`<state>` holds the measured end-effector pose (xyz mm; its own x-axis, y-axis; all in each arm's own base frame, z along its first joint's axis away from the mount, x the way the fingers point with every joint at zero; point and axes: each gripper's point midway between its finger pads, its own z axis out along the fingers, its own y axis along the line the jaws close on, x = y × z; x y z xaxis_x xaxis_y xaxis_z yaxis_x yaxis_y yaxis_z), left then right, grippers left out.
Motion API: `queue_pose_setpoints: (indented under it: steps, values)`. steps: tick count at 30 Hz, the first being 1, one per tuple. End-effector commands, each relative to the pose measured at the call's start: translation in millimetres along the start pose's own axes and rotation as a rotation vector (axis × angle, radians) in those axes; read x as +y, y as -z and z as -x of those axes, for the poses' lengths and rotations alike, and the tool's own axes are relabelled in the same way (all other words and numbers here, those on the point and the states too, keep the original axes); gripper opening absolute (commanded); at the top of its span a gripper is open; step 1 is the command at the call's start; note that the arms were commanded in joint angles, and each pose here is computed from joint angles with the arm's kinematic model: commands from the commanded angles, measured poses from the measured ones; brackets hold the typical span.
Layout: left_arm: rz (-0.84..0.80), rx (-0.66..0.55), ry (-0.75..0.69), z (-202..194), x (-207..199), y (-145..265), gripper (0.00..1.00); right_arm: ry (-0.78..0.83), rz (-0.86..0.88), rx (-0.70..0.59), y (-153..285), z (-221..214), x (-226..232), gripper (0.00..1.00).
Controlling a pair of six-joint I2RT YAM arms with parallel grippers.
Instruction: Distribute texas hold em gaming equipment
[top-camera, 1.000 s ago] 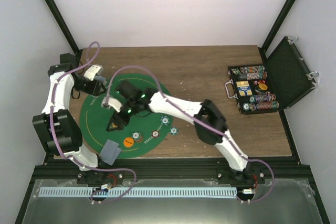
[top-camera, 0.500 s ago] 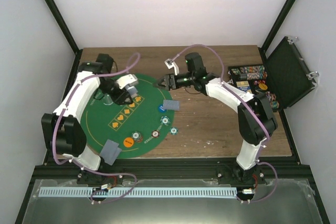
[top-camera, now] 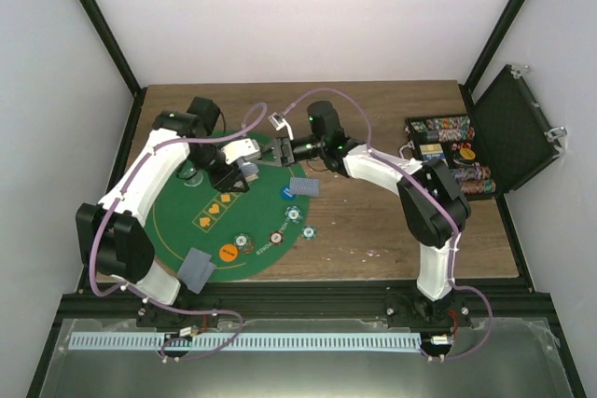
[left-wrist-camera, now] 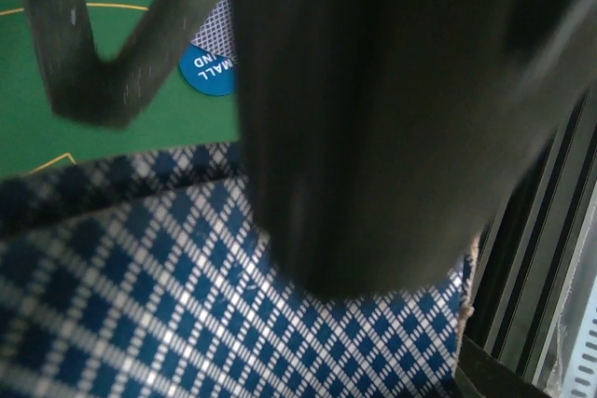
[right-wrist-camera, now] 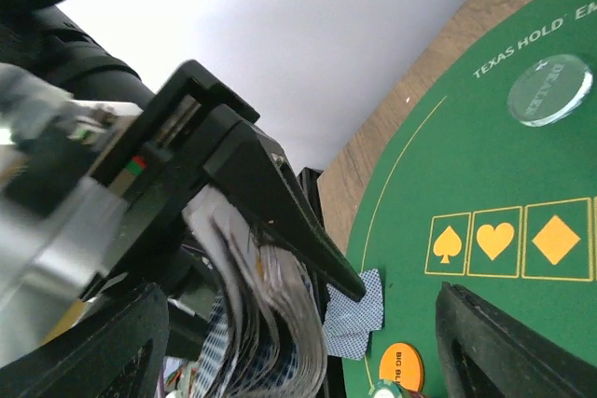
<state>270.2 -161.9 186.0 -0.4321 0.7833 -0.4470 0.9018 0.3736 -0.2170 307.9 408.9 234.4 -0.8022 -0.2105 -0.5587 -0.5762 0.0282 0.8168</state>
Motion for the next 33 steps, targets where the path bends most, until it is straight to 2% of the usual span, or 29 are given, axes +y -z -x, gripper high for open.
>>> queue_pose_setpoints:
  steps: [1, 6, 11, 18, 28, 31, 33]
  values:
    - [-0.015, -0.044, -0.028, 13, -4, 5, 0.48, 0.041, 0.048, 0.020, -20, 6, 11, 0.79]
    - [-0.025, -0.035, -0.026, 10, -6, 3, 0.48, 0.046, 0.053, 0.029, -32, 9, 9, 0.78]
    - [0.003, -0.025, -0.034, 8, -2, 5, 0.47, 0.023, -0.031, 0.023, -30, 4, -9, 0.71]
    - [0.023, 0.003, -0.031, 1, 2, 1, 0.46, 0.018, -0.166, -0.020, -9, 2, -24, 0.56]
    - [0.033, 0.013, -0.022, -1, 4, -1, 0.46, 0.067, -0.196, -0.015, -4, 5, -17, 0.39]
    - [0.035, 0.010, -0.025, 0, 4, 0, 0.46, 0.076, -0.210, -0.013, -3, 6, -19, 0.37]
    - [0.032, 0.010, -0.025, 0, 4, 0, 0.46, 0.083, -0.189, -0.004, -5, 7, -15, 0.43]
